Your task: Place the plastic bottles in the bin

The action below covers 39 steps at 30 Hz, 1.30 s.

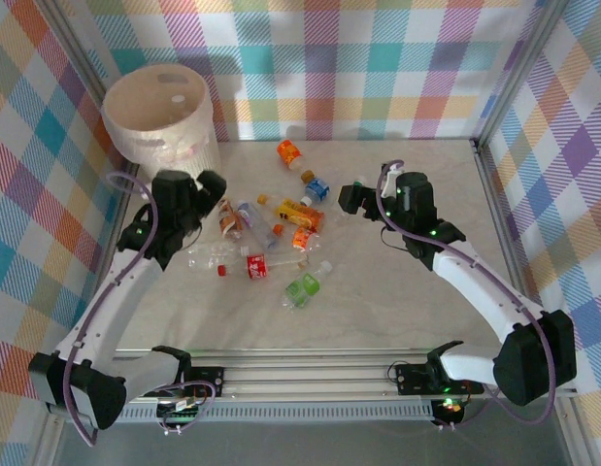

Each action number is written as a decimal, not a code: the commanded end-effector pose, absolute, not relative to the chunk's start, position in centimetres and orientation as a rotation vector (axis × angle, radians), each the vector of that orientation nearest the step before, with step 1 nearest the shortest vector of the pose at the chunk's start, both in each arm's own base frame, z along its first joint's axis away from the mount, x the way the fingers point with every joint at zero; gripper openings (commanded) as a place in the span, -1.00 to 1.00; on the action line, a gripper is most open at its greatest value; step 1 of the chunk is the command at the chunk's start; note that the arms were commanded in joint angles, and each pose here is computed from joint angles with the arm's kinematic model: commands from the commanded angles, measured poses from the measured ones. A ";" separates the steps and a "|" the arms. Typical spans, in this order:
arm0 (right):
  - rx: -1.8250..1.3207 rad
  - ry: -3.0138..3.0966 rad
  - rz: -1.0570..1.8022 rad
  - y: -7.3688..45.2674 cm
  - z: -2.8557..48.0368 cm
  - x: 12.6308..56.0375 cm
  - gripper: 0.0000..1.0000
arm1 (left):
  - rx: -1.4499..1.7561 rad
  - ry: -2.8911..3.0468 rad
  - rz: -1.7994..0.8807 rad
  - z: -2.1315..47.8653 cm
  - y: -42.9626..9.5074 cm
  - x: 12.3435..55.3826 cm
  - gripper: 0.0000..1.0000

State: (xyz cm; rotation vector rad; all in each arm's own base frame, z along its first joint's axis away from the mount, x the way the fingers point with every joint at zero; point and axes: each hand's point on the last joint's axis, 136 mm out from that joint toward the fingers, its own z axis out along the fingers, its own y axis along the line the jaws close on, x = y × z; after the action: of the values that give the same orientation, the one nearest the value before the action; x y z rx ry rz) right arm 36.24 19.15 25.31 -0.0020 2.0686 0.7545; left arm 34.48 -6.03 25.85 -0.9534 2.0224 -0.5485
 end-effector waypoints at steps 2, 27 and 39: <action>-0.034 2.066 0.774 19.6 25.4 36.4 0.99 | -1.252 1.998 -0.408 20.6 -3.0 30.7 1.00; -0.106 2.127 0.815 20.7 24.8 35.8 0.99 | -1.894 1.717 -0.280 8.6 -1.0 31.6 1.00; -0.116 2.137 0.792 20.3 24.8 35.4 0.99 | -1.927 1.663 -0.174 6.2 0.3 32.9 0.87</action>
State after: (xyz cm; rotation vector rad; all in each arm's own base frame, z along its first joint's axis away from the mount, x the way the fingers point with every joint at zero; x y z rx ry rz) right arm 35.29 20.33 22.55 -0.0851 2.1873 0.7882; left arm 32.19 -0.79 5.62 -1.9228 1.7431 -0.1887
